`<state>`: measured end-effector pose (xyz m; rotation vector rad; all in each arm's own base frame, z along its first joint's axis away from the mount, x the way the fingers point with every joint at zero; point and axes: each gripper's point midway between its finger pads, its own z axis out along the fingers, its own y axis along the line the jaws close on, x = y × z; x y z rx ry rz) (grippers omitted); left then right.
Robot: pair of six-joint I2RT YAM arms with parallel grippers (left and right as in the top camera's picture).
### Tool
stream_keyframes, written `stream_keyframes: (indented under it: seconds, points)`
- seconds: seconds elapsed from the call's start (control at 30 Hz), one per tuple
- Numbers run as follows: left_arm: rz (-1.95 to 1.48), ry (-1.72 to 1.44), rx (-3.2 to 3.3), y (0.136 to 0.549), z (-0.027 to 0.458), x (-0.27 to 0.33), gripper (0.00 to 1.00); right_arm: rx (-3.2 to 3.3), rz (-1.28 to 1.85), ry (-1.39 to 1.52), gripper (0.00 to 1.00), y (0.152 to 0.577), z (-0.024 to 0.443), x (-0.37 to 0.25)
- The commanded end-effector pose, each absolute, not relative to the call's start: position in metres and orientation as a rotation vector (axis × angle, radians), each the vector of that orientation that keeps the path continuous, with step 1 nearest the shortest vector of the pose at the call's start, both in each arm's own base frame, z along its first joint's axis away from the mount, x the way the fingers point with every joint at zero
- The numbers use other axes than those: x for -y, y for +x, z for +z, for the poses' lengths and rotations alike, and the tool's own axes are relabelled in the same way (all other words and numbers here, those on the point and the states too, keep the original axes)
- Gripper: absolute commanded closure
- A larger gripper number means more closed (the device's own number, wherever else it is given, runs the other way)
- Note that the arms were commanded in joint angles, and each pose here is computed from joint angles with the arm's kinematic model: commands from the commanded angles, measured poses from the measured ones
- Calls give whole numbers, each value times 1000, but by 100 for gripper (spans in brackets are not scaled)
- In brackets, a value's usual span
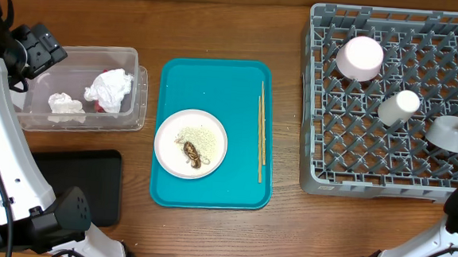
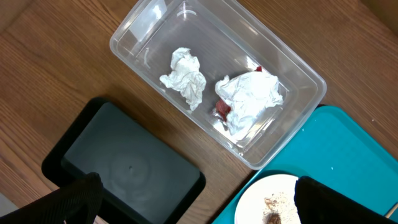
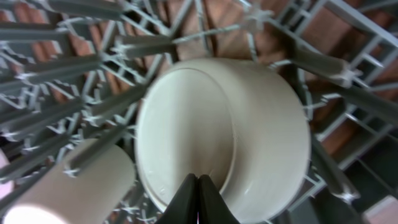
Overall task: Sort waste into correct bins and load items into the dishwasher
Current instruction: 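Lower the pale green bowl into the rack's right side and release it, then move the right gripper back left over the chopsticks on the teal tray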
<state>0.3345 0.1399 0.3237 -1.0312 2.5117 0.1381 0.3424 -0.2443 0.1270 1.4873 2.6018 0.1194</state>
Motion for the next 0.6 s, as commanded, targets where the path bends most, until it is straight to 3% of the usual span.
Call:
stream_keyframes:
  seconds: [0.0, 0.23, 0.43, 0.57]
  points:
    - [152, -1044, -2501, 334, 325, -142, 0, -2619, 50, 1531, 96, 331, 124, 248]
    - [152, -1044, -2501, 334, 325, -142, 0, -2652, 42, 1635, 96, 309, 129, 238]
    - [152, -1044, -2501, 334, 325, -142, 0, -2597, 67, 1660, 96, 295, 163, 225]
    - [152, -1044, -2501, 334, 325, -142, 0, -2579, 379, 1336, 96, 312, 216, 178]
